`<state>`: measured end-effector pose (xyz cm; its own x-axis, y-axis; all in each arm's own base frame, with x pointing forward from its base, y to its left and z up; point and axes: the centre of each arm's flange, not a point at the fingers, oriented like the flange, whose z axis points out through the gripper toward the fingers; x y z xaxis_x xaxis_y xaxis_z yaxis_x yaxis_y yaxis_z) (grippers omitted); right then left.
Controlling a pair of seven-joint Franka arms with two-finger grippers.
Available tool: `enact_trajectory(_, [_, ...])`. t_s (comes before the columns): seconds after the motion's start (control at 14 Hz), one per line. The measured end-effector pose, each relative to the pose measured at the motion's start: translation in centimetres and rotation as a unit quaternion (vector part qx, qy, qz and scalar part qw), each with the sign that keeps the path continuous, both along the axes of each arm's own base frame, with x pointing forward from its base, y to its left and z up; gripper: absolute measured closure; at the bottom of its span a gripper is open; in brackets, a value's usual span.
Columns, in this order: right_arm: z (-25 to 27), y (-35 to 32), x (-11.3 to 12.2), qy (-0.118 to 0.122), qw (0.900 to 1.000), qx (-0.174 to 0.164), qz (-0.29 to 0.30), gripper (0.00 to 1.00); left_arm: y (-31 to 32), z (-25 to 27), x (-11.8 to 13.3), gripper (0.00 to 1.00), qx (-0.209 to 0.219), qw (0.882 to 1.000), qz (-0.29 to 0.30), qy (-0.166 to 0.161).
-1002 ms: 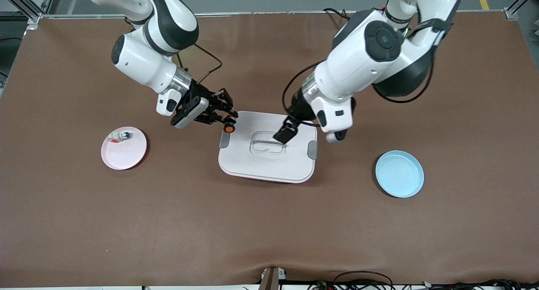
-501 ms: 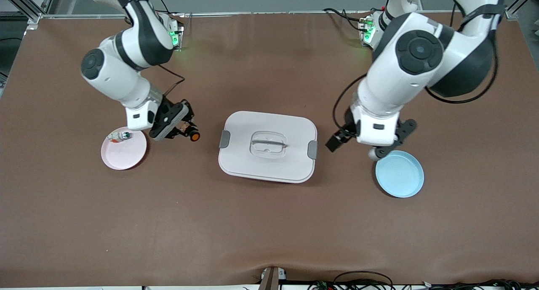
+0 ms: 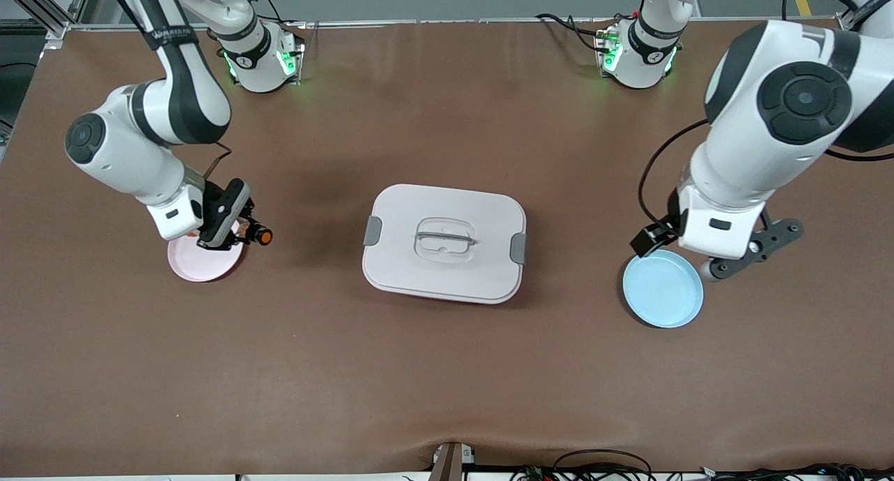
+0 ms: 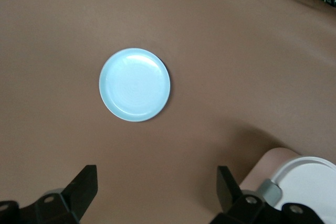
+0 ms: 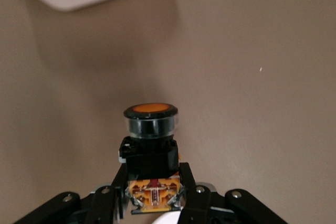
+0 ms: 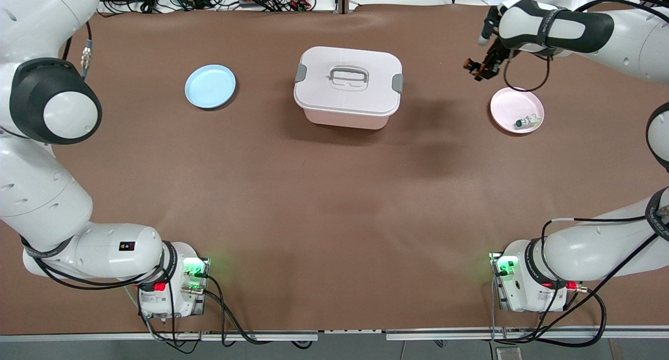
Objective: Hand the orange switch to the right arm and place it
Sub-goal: 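Carry the switch to the pink plate while the left gripper withdraws, then lower the switch onto the pink plate and open the right gripper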
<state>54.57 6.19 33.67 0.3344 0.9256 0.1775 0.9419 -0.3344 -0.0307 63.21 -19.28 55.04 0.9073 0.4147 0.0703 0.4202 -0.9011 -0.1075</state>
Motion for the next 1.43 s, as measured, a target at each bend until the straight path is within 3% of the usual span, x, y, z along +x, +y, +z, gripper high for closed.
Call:
enact_trajectory(0.29, [-4.2,-4.9,0.2,0.023,0.996,-0.044,0.068,0.59,4.5,0.7,0.8,0.0,0.006,1.0,-0.023,0.006])
enact_trajectory(0.57, [-6.7,-9.1,0.3,0.033,0.993,-0.08,0.085,0.59,7.1,0.9,1.3,0.0,0.008,0.999,-0.044,0.01])
enact_trajectory(1.43, [-15.4,-13.0,-0.7,-0.002,0.993,-0.095,0.075,0.59,9.1,2.2,1.1,0.0,0.008,0.998,-0.067,0.007])
